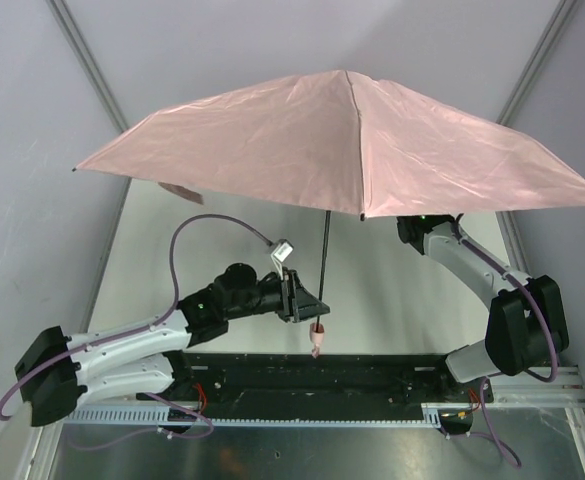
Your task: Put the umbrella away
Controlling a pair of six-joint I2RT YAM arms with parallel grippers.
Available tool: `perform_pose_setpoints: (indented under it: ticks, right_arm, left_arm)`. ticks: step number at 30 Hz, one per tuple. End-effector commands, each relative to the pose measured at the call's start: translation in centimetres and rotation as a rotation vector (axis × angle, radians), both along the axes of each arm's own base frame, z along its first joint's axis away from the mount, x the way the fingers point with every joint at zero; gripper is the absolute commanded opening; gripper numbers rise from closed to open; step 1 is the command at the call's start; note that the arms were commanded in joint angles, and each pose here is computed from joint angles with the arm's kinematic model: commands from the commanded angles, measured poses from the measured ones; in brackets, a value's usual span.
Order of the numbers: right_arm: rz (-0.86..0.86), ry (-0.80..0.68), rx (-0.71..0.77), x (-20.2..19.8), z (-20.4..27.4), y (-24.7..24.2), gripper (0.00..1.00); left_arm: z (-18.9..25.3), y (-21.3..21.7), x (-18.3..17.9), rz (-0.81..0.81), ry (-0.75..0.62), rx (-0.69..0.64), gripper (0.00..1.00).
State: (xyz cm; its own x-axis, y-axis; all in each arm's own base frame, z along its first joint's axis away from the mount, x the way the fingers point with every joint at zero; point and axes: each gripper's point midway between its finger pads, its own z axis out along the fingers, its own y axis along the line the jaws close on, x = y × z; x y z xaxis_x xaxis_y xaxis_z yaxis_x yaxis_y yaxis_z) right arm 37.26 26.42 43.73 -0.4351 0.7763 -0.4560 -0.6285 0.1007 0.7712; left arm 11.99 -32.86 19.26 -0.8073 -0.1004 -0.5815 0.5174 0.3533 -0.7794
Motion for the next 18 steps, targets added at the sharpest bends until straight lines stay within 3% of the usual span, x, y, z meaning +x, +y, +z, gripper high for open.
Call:
perform_pose_setpoints:
  ticks: [1,4,6,12,18]
  right_arm:
    - [-0.003,-0.113,0.076,-1.8,4.0,-1.5,0.00]
    - [-0.010,-0.084,0.044,-1.3,3.4,-1.8,0.00]
    - [-0.023,-0.042,0.008,-0.7,2.3,-1.9,0.00]
    - [0.062,0.099,-0.101,-1.8,-2.2,2.3,0.00]
    - [0.160,0.182,-0.115,-9.7,-6.1,6.2,0.00]
  left_arm:
    - [3.5,-1.0,2.4,0.061,-0.113,-0.052,0.30]
    - [6.3,-0.6,4.6,0.101,-0.195,-0.069,0.10]
    - [8.7,0.5,6.8,0.151,-0.240,-0.095,0.03]
    - [16.6,3.0,12.2,0.279,-0.339,-0.171,0.00]
    - [18.2,2.2,13.5,0.274,-0.329,-0.187,0.00]
